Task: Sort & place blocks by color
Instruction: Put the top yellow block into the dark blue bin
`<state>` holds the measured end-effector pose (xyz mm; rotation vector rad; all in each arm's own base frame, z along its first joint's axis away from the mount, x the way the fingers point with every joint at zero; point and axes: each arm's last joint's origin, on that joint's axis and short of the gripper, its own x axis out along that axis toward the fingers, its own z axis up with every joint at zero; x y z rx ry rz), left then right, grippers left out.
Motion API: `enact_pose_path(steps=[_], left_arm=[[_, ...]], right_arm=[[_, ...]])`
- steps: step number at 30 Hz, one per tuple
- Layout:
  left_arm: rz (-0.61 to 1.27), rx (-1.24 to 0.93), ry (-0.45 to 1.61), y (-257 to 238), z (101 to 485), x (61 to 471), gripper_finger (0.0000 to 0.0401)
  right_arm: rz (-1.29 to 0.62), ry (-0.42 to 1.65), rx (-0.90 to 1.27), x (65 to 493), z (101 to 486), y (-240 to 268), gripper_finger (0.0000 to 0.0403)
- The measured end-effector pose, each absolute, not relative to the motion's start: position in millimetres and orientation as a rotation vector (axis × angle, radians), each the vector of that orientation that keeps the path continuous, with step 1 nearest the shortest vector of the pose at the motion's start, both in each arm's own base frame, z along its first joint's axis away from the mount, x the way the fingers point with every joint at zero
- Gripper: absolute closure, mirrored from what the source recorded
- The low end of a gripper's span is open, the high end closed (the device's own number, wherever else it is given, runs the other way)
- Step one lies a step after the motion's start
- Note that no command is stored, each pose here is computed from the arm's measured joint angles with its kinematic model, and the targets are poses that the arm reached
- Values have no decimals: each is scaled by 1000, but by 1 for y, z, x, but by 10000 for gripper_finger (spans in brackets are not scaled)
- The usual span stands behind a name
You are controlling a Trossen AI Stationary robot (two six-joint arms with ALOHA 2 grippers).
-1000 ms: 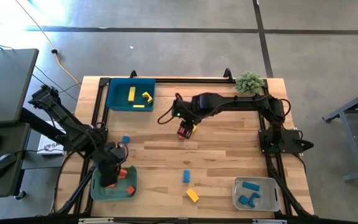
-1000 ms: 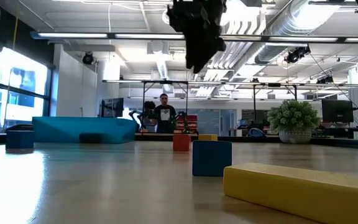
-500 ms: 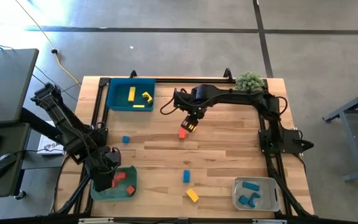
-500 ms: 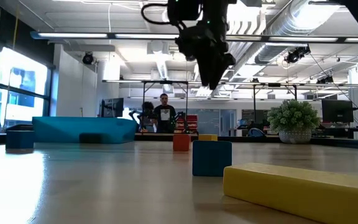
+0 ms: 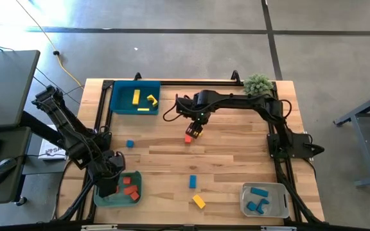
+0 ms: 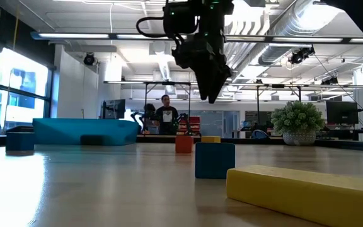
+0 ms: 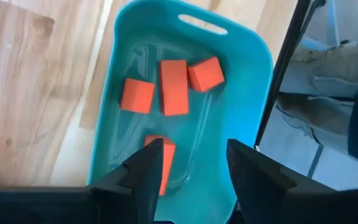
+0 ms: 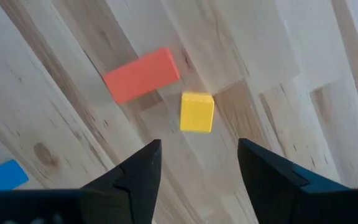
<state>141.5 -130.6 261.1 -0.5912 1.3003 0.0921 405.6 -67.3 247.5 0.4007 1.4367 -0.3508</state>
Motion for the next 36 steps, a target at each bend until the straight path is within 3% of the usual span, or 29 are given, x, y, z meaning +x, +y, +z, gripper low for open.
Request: enact_pose_path(steps=[7,21,36], left_arm=[[131,-592,1269,-127,261,145,229],[132,-561,1186,-97,270,154,229],[153,-522,1140,-67,275,161,229]], right_arm=[[-373,1429,417,409,241,-73,192],[-377,1515,453,400,173,-73,191],[-387,1449,389,405,168,-78,192]])
